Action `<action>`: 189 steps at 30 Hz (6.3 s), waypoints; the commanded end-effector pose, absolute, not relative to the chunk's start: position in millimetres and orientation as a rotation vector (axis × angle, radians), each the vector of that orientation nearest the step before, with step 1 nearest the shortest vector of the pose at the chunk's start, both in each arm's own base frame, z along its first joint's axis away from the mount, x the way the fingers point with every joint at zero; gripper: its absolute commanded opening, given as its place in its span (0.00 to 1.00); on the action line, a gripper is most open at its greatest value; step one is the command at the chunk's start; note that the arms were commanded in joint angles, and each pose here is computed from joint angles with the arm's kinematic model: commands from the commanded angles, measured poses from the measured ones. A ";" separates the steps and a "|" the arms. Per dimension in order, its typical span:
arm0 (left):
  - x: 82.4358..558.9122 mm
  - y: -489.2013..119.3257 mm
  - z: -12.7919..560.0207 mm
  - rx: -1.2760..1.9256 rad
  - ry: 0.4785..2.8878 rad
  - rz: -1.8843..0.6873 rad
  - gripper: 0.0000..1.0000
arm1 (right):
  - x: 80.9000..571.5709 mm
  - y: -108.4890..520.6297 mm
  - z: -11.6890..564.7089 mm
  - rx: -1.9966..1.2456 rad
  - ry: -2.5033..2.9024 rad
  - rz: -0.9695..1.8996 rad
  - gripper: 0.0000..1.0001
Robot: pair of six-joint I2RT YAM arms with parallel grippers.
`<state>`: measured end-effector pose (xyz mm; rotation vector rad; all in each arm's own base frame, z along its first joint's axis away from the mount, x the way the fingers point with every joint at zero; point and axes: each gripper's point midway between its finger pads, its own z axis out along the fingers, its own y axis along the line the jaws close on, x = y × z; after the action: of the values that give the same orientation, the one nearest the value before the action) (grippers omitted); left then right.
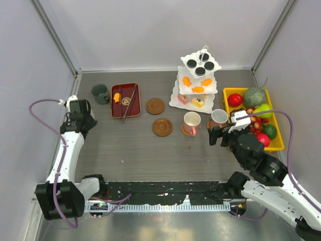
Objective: Serve the afternoon tea
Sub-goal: Pick up the cup at the center of the board, then place the cup on the coaster, then pick up the cup at the center of the board.
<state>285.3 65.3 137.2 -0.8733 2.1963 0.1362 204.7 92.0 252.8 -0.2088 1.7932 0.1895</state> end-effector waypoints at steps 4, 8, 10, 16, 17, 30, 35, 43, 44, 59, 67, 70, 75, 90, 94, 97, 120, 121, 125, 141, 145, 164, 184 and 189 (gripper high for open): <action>334.2 -24.7 247.3 -0.140 2.087 -0.085 0.00 | 198.0 81.4 277.0 -0.204 1.767 0.183 0.96; 347.2 -81.8 266.2 0.178 2.059 -0.224 0.00 | 191.5 76.5 279.6 -0.234 1.767 0.178 0.96; 352.7 -107.2 269.1 0.338 2.029 -0.283 0.00 | 188.6 74.2 280.5 -0.250 1.758 0.178 0.96; 373.7 -161.1 260.4 0.646 1.985 -0.381 0.00 | 187.9 61.5 284.1 -0.219 1.707 0.141 0.96; 377.5 -167.3 254.4 0.678 1.995 -0.389 0.00 | 187.0 59.5 286.3 -0.208 1.694 0.145 0.96; 434.7 -223.7 194.9 0.922 2.012 -0.480 0.00 | 181.8 32.4 292.6 -0.064 1.575 0.133 0.96; 453.6 -228.8 173.5 0.946 2.037 -0.462 0.00 | 182.9 33.2 292.5 -0.067 1.570 0.131 0.96; 460.4 -229.7 143.7 0.930 2.110 -0.467 0.00 | 187.8 39.8 288.5 -0.097 1.601 0.112 0.96; 460.1 -228.5 140.5 0.927 2.121 -0.462 0.00 | 188.4 40.4 288.2 -0.099 1.603 0.111 0.96; 460.8 -224.3 101.7 0.857 2.242 -0.437 0.03 | 187.7 36.0 287.8 -0.089 1.599 0.095 0.96; 453.5 -226.3 95.9 0.875 2.250 -0.455 0.22 | 186.5 35.1 289.0 -0.085 1.592 0.101 0.96; 451.7 -228.7 94.3 0.891 2.246 -0.460 0.23 | 186.3 35.0 288.8 -0.086 1.591 0.102 0.96; 450.6 -229.3 92.1 0.894 2.251 -0.453 0.25 | 186.3 35.5 289.5 -0.086 1.590 0.105 0.96; 449.0 -225.3 111.1 0.843 2.250 -0.435 0.74 | 186.4 36.4 289.4 -0.092 1.592 0.106 0.96; 443.9 -223.4 138.1 0.815 2.193 -0.434 0.90 | 185.9 35.0 289.4 -0.085 1.591 0.105 0.96; 436.6 -219.0 171.0 0.787 2.130 -0.428 0.99 | 185.0 34.7 289.9 -0.080 1.589 0.113 0.96; 452.9 -15.1 172.1 -0.507 2.200 0.172 0.98 | 183.3 31.2 291.9 -0.059 1.583 0.117 0.96; 455.5 -11.1 165.7 -0.538 2.208 0.172 0.98 | 183.5 31.0 291.6 -0.060 1.582 0.113 0.95; 463.5 0.2 147.4 -0.619 2.230 0.180 0.95 | 183.7 31.2 291.4 -0.061 1.584 0.112 0.96; 503.7 18.3 99.7 -0.739 2.329 0.091 0.73 | 186.3 30.0 288.7 -0.069 1.596 0.078 0.96; 505.9 15.7 92.5 -0.765 2.346 0.042 0.67 | 186.8 31.2 288.4 -0.073 1.599 0.079 0.96; 484.9 52.3 117.0 -0.814 2.282 0.021 0.00 | 185.6 31.4 289.5 -0.073 1.591 0.091 0.96; 395.7 -14.7 221.7 -0.442 2.147 -0.085 0.00 | 176.7 31.1 296.7 -0.050 1.545 0.177 0.96; 364.1 -73.1 237.2 -0.194 2.162 -0.223 0.00 | 174.5 29.6 296.6 -0.042 1.534 0.190 0.96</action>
<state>375.3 -33.5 196.7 -0.4005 2.2589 -0.0925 176.1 29.7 287.9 -0.0745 1.5735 0.1485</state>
